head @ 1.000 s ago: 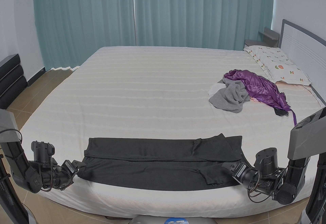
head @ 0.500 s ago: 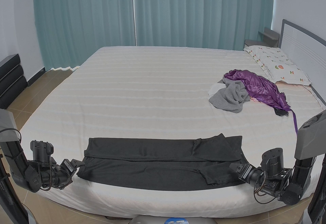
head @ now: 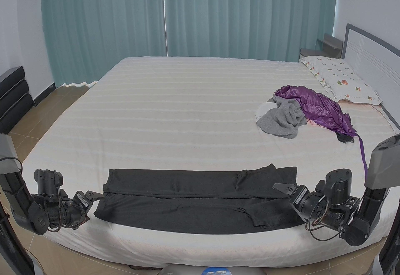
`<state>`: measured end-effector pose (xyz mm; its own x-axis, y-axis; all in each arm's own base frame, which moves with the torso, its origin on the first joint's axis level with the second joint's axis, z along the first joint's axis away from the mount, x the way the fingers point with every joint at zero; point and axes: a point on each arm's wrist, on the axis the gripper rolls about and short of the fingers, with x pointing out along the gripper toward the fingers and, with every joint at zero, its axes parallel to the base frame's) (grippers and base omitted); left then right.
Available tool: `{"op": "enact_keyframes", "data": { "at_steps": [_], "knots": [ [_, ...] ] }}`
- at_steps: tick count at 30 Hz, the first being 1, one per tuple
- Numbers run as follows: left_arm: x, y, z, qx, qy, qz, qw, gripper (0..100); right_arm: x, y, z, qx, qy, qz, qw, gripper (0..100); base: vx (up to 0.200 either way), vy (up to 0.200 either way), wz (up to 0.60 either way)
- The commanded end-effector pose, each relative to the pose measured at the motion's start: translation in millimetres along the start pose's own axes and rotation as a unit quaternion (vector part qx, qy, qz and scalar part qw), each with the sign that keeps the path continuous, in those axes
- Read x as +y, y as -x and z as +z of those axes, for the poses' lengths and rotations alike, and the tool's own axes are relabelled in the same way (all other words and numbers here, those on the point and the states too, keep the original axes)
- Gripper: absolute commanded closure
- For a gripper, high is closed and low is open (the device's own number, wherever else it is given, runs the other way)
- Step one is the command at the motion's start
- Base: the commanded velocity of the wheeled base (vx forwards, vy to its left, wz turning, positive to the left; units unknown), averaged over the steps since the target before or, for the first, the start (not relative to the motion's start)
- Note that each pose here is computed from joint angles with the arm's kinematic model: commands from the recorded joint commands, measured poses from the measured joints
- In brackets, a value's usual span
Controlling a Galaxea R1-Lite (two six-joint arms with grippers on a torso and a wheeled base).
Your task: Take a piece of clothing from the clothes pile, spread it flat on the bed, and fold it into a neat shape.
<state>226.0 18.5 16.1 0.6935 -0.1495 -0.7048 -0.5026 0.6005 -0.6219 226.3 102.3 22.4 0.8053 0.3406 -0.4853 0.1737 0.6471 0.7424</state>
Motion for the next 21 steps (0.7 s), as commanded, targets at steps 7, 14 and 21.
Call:
{"op": "enact_keyframes", "data": {
  "at_steps": [7,14,21],
  "knots": [
    [-4,0,6,-0.01,0.001,-0.012,0.9999,0,-37,-30,-9,0.032,-0.014,-0.07,0.9969,0,0.0,0.0,0.0],
    [-11,3,10,-0.022,-0.004,-0.027,0.9994,0,-28,-24,1,0.002,-0.024,-0.03,0.9993,0,0.0,0.0,0.0],
    [-35,-10,33,-0.05,-0.017,-0.063,0.9966,0,-23,-12,23,-0.042,-0.057,0.005,0.9975,0,0.0,0.0,0.0]
  ]
}}
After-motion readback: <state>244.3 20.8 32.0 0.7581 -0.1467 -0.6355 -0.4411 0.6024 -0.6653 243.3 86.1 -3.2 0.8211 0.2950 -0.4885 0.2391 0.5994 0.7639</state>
